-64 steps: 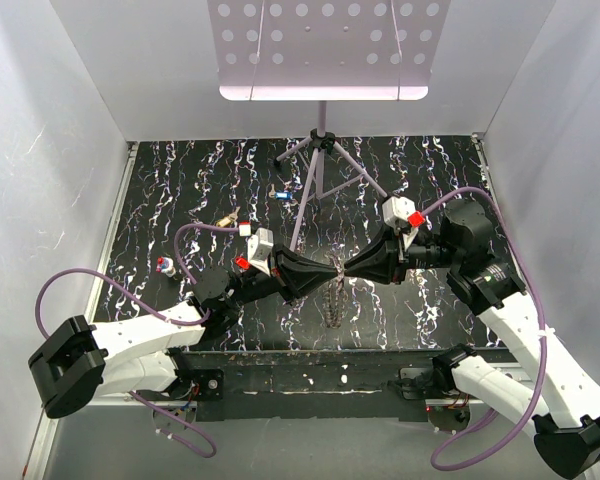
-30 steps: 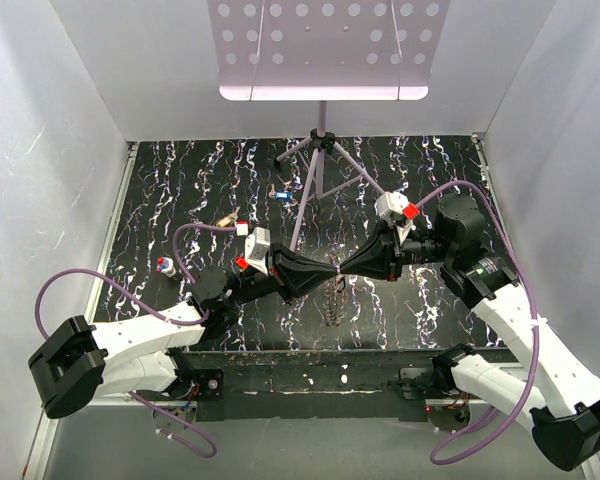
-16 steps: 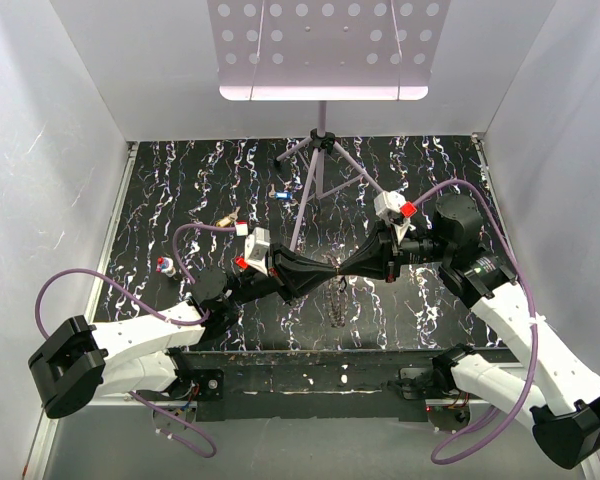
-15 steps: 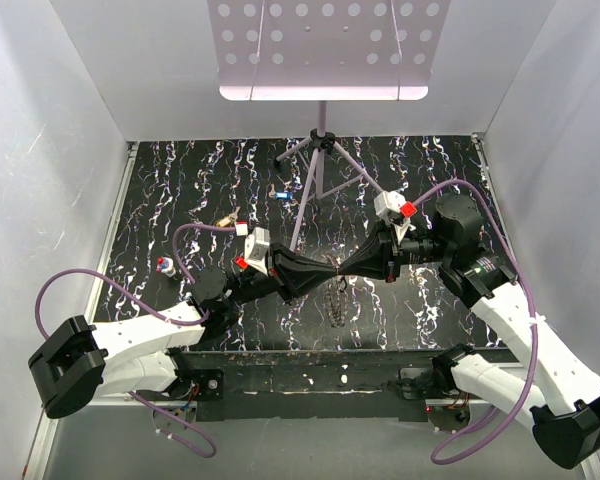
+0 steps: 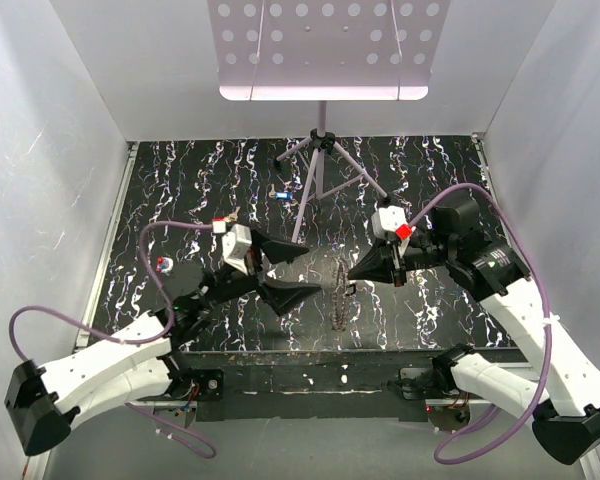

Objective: Put the keys on the keyring

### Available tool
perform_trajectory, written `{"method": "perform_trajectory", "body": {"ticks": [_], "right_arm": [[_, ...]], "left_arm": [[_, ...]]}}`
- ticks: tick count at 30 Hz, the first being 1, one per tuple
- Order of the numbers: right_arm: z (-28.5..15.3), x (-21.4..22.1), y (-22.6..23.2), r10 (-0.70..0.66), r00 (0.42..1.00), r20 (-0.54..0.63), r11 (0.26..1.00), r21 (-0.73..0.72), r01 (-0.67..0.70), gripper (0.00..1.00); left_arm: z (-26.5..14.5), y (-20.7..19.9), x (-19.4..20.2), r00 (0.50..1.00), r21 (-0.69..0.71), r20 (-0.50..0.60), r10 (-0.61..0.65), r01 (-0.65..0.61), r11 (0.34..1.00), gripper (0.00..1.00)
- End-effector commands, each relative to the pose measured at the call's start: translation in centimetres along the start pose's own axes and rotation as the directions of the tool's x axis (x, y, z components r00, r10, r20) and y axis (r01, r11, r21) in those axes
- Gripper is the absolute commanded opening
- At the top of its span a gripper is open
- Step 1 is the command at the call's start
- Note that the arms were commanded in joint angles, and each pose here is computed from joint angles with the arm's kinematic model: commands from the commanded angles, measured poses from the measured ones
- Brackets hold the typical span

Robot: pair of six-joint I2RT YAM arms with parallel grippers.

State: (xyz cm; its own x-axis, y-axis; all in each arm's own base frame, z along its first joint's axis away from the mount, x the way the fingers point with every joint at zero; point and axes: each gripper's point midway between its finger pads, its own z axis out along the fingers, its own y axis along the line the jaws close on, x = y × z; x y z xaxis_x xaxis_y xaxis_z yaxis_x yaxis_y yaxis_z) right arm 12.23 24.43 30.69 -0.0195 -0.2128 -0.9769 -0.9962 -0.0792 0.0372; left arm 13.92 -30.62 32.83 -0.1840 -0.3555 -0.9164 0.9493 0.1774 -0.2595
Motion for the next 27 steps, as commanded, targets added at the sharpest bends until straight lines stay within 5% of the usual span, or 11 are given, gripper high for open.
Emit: {"method": "perform_trajectory", "body": {"ticks": [1, 5, 9, 15, 27], "right_arm": [[-1.9, 1.9, 0.2, -0.212, 0.964, -0.163, 0.977, -0.004, 0.214, 0.01], [-2.7, 3.1, 0.0, -0.246, 0.933, -0.262, 0.969, -0.033, 0.245, 0.01], [-3.2, 3.6, -0.5, -0.27, 0.908, -0.32, 0.962, -0.044, 0.27, 0.01], [-3.5, 3.9, -1.0, -0.267, 0.895, -0.357, 0.961, -0.036, 0.273, 0.01], [-3.2, 3.6, -1.0, -0.23, 0.913, -0.337, 0.971, -0.013, 0.24, 0.01]], "left_arm": [[-1.9, 1.0, -0.3, 0.988, -0.079, -0.141, 0.059, -0.07, 0.994, 0.98], [-1.0, 0.8, 0.8, 0.95, 0.029, -0.281, 0.135, -0.132, 0.991, 0.98], [1.3, 0.8, 2.3, 0.896, 0.169, -0.397, 0.198, -0.141, 0.975, 0.76], [4.2, 0.6, 2.6, 0.876, 0.292, -0.361, 0.321, -0.22, 0.931, 0.66], [7.3, -0.9, 5.5, 0.862, 0.332, -0.385, 0.33, -0.205, 0.921, 0.45]]}}
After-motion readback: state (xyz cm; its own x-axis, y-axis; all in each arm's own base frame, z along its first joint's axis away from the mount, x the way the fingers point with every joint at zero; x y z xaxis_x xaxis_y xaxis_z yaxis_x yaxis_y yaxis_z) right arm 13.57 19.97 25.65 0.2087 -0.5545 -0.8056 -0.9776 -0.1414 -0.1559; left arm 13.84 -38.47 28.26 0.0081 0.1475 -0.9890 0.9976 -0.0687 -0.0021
